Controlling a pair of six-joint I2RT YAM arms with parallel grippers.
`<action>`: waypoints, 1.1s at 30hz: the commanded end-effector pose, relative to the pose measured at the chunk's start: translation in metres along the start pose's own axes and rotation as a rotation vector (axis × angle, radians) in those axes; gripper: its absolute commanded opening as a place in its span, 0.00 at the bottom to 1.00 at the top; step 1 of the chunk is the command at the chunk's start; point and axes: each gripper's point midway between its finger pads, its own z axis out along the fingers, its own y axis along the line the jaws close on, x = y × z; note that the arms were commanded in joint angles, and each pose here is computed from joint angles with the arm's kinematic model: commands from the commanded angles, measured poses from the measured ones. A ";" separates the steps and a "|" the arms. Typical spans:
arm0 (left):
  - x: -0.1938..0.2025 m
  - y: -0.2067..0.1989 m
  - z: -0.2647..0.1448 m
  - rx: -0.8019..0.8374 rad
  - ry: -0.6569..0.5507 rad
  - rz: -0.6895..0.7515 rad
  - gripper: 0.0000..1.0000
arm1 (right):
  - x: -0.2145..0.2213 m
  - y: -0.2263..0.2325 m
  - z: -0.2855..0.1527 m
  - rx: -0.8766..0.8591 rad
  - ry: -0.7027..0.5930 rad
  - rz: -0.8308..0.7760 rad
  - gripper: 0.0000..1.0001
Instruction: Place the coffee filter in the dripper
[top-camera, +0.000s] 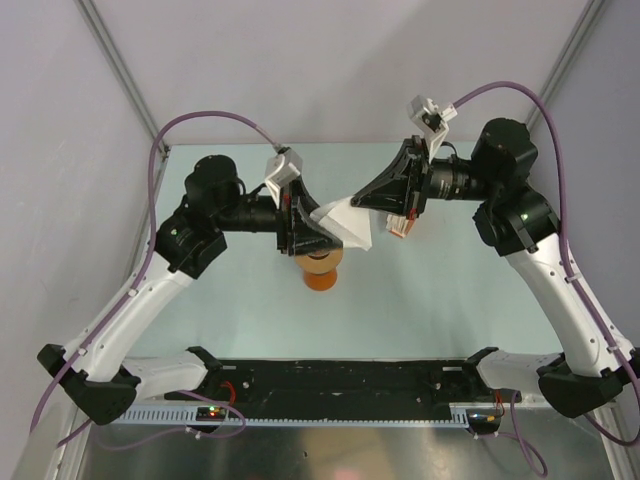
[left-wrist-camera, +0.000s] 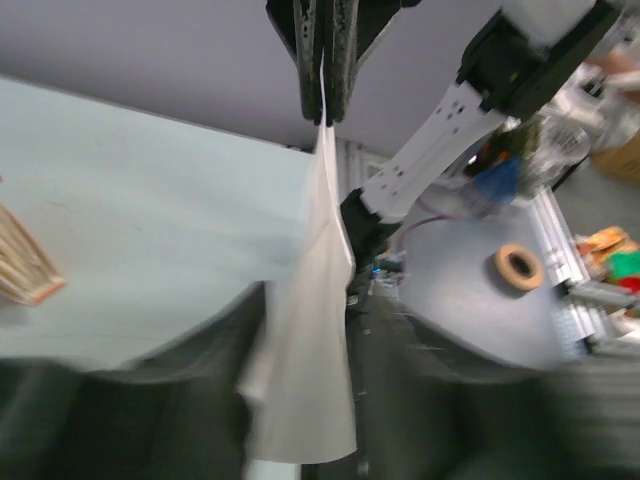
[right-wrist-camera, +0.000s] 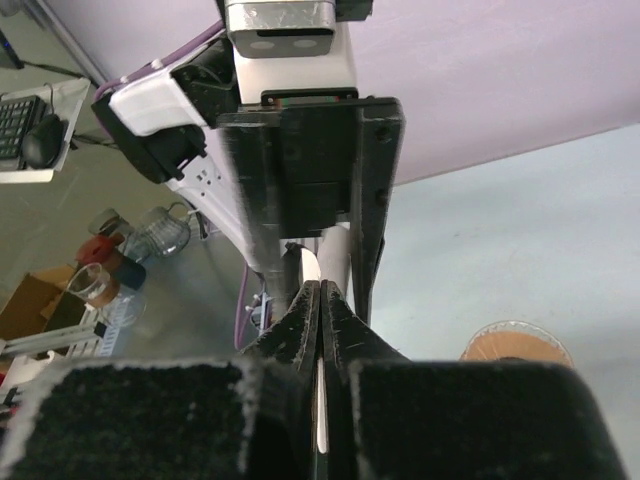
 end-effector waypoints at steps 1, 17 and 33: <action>-0.010 -0.001 -0.009 -0.032 -0.033 0.003 0.69 | -0.027 0.003 -0.009 0.011 -0.073 -0.036 0.00; -0.011 0.009 -0.010 -0.038 -0.029 -0.010 0.71 | -0.037 0.010 -0.010 -0.042 -0.095 -0.002 0.00; -0.022 0.002 -0.006 -0.006 -0.079 -0.067 0.52 | -0.034 0.007 -0.010 -0.027 -0.101 -0.017 0.00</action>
